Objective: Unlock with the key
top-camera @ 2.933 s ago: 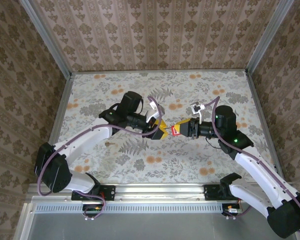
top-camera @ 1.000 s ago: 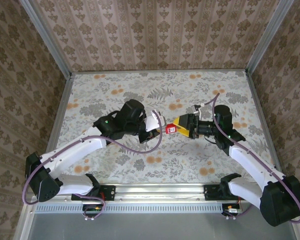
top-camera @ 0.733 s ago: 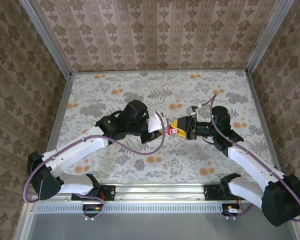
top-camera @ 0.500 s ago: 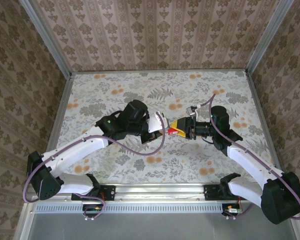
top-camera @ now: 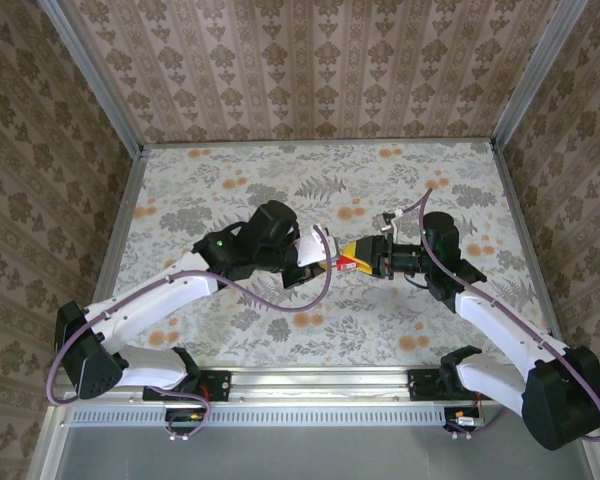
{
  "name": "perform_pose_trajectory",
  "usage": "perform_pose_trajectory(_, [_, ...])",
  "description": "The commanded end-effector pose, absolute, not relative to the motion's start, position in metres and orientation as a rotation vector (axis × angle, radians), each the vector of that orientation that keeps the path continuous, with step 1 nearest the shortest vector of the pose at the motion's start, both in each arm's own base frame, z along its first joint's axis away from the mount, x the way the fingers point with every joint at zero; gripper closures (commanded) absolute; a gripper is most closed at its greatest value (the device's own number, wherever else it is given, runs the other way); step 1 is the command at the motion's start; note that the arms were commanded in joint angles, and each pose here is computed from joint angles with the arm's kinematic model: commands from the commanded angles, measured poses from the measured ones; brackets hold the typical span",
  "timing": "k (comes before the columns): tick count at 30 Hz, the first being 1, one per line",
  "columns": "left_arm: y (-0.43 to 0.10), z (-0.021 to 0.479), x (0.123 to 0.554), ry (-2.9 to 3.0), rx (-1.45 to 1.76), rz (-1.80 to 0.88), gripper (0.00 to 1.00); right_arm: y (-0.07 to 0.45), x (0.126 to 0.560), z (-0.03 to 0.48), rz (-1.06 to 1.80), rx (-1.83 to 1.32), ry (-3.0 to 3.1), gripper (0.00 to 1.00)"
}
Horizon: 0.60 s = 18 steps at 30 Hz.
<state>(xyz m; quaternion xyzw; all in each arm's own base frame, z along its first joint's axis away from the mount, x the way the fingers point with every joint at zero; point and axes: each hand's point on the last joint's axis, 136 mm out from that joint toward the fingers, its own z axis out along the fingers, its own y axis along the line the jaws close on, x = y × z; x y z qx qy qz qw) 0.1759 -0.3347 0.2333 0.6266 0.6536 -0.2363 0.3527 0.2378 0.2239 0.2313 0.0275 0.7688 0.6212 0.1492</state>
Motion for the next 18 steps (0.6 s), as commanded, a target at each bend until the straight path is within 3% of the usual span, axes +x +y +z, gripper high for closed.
perform_pose_trajectory(1, [-0.333, 0.232, 0.182, 1.742, 1.594, -0.593, 0.81, 0.22, 0.238, 0.241, 1.749, 0.037, 2.182, 0.78])
perform_pose_trajectory(4, [-0.331, 0.23, 0.187, 1.764, 1.564, -0.596, 0.66, 0.22, 0.237, 0.241, 1.746, 0.038, 2.185, 0.78])
perform_pose_trajectory(7, [-0.328, 0.233, 0.193, 1.768, 1.51, -0.598, 0.41, 0.219, 0.236, 0.239, 1.738, 0.035, 2.195, 0.79])
perform_pose_trajectory(18, [-0.315, 0.263, 0.209, 1.697, 1.329, -0.58, 0.29, 0.218, 0.235, 0.237, 1.726, 0.04, 2.199, 0.79])
